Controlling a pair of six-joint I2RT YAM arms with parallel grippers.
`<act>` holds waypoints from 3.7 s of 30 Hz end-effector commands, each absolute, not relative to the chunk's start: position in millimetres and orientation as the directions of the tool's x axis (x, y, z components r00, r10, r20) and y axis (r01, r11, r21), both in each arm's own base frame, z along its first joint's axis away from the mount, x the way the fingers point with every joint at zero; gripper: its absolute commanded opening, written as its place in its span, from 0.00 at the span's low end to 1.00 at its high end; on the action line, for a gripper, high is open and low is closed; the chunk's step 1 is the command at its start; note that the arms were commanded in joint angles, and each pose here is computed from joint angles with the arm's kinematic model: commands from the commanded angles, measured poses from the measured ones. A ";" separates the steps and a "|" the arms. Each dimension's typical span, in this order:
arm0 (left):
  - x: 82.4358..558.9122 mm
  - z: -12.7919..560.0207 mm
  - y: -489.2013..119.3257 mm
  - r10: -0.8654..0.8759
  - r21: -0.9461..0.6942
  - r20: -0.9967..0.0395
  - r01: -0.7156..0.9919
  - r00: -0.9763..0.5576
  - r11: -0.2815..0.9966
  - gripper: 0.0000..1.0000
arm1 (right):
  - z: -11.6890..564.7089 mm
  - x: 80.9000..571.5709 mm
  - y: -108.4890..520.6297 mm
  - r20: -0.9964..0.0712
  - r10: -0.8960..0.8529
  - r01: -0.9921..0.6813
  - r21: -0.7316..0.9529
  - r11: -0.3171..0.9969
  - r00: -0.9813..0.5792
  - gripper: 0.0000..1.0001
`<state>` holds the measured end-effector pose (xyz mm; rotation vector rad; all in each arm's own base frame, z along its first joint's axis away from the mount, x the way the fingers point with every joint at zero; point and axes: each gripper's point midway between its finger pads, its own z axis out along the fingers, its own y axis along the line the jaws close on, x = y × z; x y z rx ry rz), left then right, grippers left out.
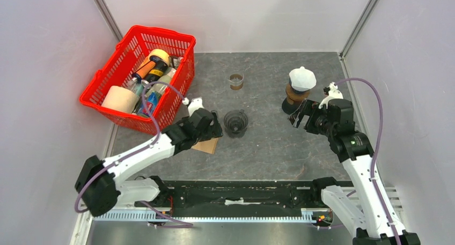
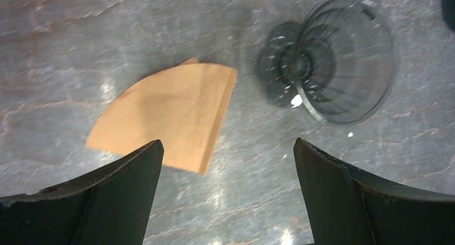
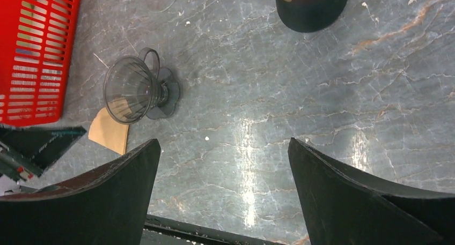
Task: Place the coffee filter in the dripper
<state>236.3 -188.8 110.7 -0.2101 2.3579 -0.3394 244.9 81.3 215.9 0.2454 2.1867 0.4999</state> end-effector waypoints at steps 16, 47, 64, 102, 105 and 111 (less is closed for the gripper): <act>318.6 94.3 -274.5 -0.207 -0.283 -0.627 -0.027 -0.751 0.959 0.37 | 212.3 230.6 68.3 -0.742 0.377 0.042 0.428 0.903 -0.555 0.97; 386.6 303.8 -272.8 -0.448 -0.562 -0.747 0.107 -0.491 0.820 0.02 | 218.7 226.5 69.3 -0.752 0.382 0.025 0.438 0.898 -0.538 0.97; 488.4 300.3 -275.7 -0.516 -0.633 -0.625 -0.007 -0.586 0.774 0.02 | 220.8 225.0 66.7 -0.758 0.389 0.033 0.438 0.898 -0.523 0.97; 503.9 241.9 -266.5 -0.491 -0.602 -0.523 -0.106 -0.697 0.791 0.37 | 215.3 228.5 63.6 -0.752 0.390 0.060 0.426 0.903 -0.532 0.97; 502.4 250.5 -267.8 -0.486 -0.611 -0.528 -0.086 -0.696 0.787 0.50 | 215.0 228.4 63.7 -0.751 0.390 0.060 0.427 0.902 -0.533 0.97; 491.5 282.5 -269.1 -0.471 -0.631 -0.558 -0.020 -0.683 0.776 0.85 | 215.8 229.3 60.8 -0.754 0.397 0.075 0.423 0.903 -0.523 0.97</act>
